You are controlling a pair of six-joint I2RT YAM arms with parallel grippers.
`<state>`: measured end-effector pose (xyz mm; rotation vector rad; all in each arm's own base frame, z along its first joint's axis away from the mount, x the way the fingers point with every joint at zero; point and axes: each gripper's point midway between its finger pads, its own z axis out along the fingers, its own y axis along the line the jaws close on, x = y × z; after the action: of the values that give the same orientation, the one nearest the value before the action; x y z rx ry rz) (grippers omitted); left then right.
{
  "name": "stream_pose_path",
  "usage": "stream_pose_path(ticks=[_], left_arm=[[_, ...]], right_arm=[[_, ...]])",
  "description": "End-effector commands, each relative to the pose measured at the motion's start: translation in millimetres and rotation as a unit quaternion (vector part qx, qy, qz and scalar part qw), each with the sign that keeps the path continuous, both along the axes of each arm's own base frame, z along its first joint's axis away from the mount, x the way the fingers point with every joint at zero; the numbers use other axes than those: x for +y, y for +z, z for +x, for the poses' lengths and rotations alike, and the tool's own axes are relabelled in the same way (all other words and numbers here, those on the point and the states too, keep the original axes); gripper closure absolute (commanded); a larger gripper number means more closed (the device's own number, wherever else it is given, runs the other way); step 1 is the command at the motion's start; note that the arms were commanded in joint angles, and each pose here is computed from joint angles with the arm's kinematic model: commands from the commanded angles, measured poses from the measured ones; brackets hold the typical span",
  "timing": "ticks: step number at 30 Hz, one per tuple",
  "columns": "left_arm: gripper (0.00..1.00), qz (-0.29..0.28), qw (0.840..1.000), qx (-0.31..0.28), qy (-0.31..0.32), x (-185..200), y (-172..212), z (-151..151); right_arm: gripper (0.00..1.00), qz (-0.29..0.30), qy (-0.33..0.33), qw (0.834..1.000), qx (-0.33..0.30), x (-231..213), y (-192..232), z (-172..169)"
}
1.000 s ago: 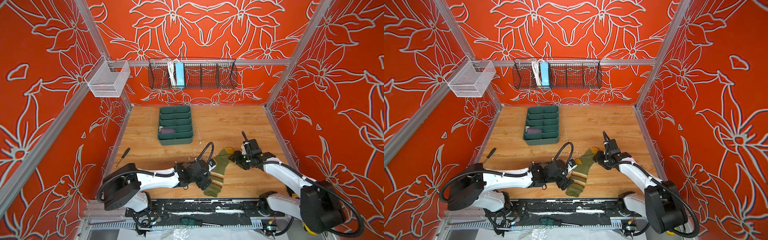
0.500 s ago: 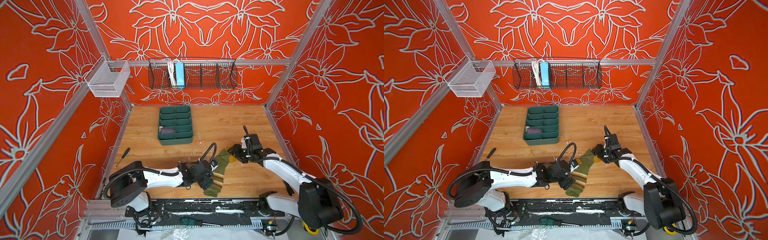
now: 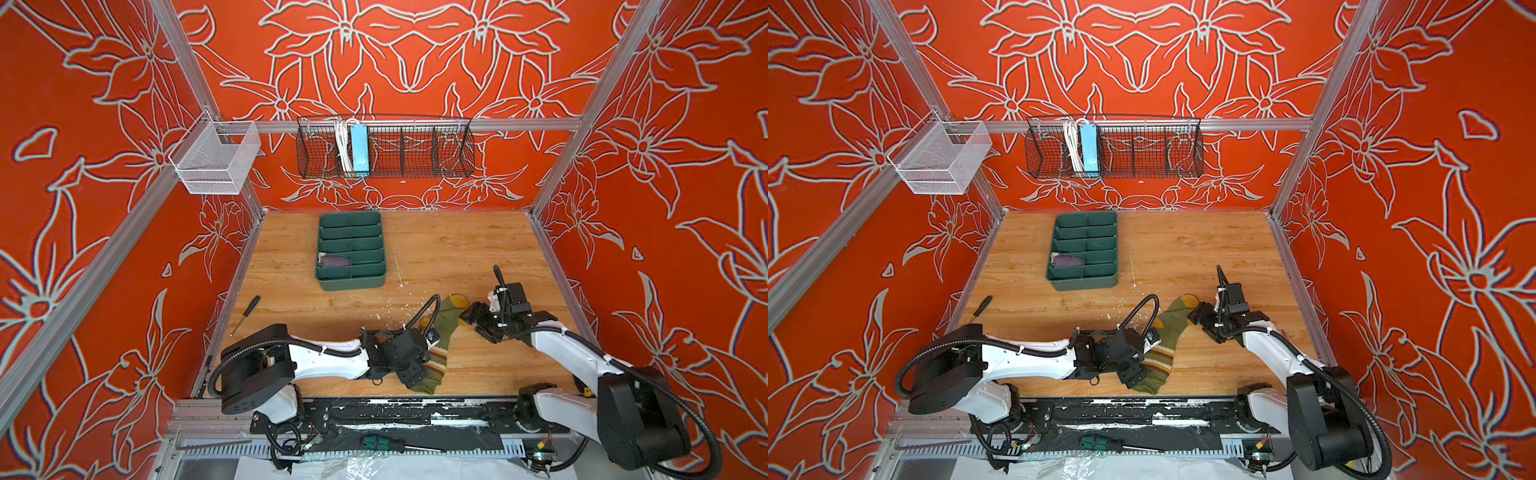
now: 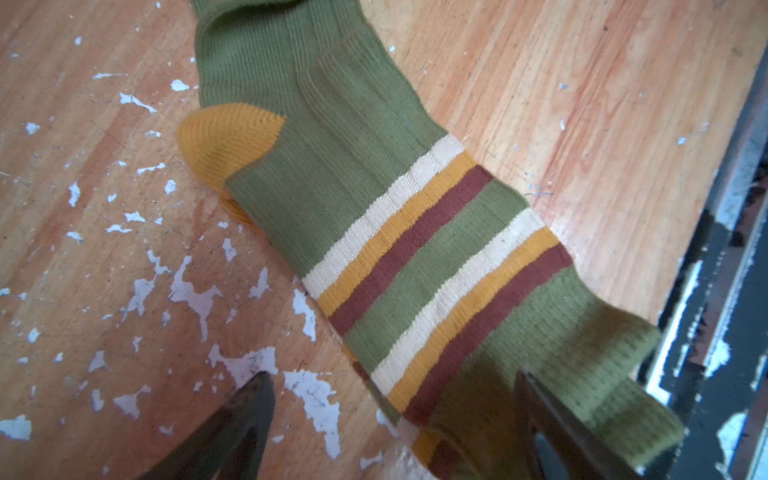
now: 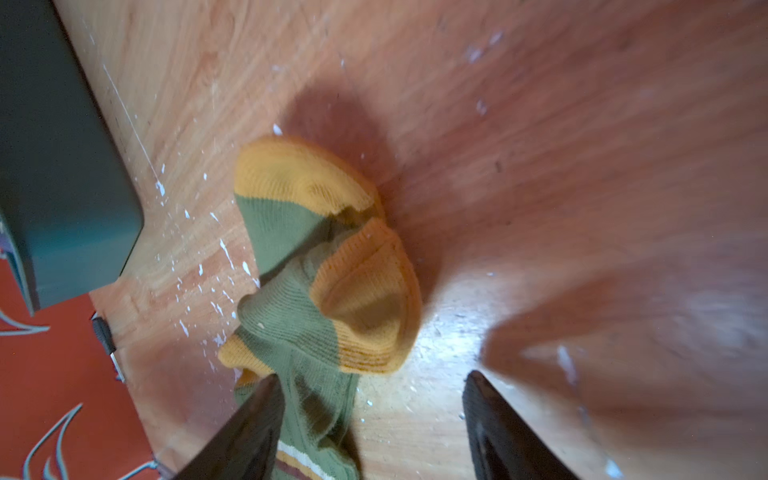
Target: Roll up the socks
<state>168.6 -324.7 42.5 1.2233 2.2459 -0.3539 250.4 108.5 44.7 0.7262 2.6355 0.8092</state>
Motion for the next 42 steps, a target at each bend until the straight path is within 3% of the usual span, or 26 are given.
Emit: stream_pose_path(ticks=[1,7,13,18,31,35,39,42], left_arm=[[0.10,0.007,1.000,0.003,0.010,0,-5,-1],[0.10,0.012,1.000,0.003,0.019,3,-7,-1],[0.10,0.021,1.000,0.001,0.019,7,-8,-2],[0.10,0.018,1.000,-0.008,0.020,7,-1,-1],[0.09,0.001,0.998,-0.061,0.032,11,38,9],[0.08,-0.005,0.997,-0.069,0.041,13,46,12],[0.08,-0.008,0.995,-0.085,0.045,12,51,17],[0.08,-0.011,0.994,-0.100,0.041,7,56,22]], right_arm=[[0.30,0.042,0.011,0.999,-0.027,13,5,11],[0.30,0.079,0.021,0.995,-0.061,24,14,23],[0.30,0.096,0.025,0.988,-0.118,30,54,41],[0.30,0.066,0.016,0.986,-0.152,21,71,53],[0.29,0.008,0.065,0.989,-0.130,18,60,88],[0.26,-0.010,0.079,0.988,-0.135,15,80,80],[0.24,-0.062,0.042,0.991,-0.114,-11,95,44],[0.21,-0.060,0.021,0.991,-0.116,-19,97,16]])
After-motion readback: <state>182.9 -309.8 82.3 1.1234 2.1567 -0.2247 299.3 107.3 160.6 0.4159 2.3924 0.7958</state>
